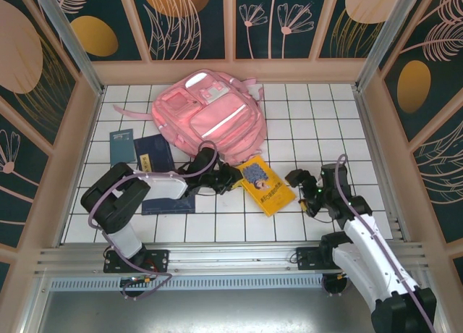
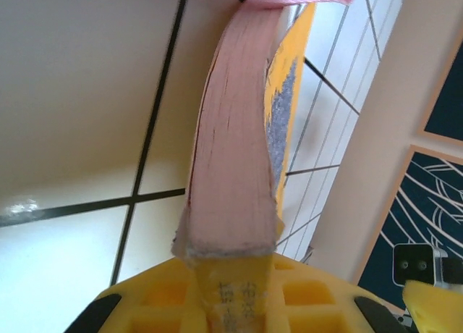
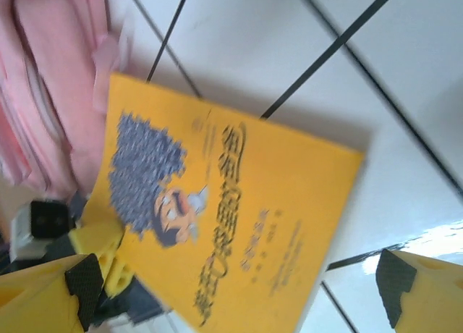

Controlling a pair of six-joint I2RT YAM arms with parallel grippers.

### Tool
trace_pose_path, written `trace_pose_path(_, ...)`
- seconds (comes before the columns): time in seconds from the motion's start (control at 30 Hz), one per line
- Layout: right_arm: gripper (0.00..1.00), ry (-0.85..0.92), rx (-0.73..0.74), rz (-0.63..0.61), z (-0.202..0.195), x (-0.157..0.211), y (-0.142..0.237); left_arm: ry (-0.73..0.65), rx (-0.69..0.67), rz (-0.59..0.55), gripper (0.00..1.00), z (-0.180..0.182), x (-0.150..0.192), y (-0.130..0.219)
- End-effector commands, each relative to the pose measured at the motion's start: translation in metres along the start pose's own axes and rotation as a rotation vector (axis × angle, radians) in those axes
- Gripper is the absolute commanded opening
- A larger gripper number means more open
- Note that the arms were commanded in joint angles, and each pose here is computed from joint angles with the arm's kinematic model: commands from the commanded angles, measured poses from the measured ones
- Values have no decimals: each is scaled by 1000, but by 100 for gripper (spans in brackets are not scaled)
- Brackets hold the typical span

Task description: Pack the student bag

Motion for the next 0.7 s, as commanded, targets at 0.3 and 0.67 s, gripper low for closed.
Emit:
trace_pose_path(0.3, 94, 265, -269, -57, 107, -10, 47, -353, 275, -154, 0, -159, -17, 66)
trace_pose_path(0.67, 99, 243, -436, -32, 153, -15, 84, -532, 396, -484, 0, -274, -55, 146)
Point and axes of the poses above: each hand's point on the last joint's axis, 136 mm out from that joint toward the fingers, its own y axis back along the fingers, its own z axis along the line the jaws close on, x = y × z, the point moved 1 cm from there along y, back along the fingers, and after that the axes turned 6 degrees about -y, right-handed, at the moved point
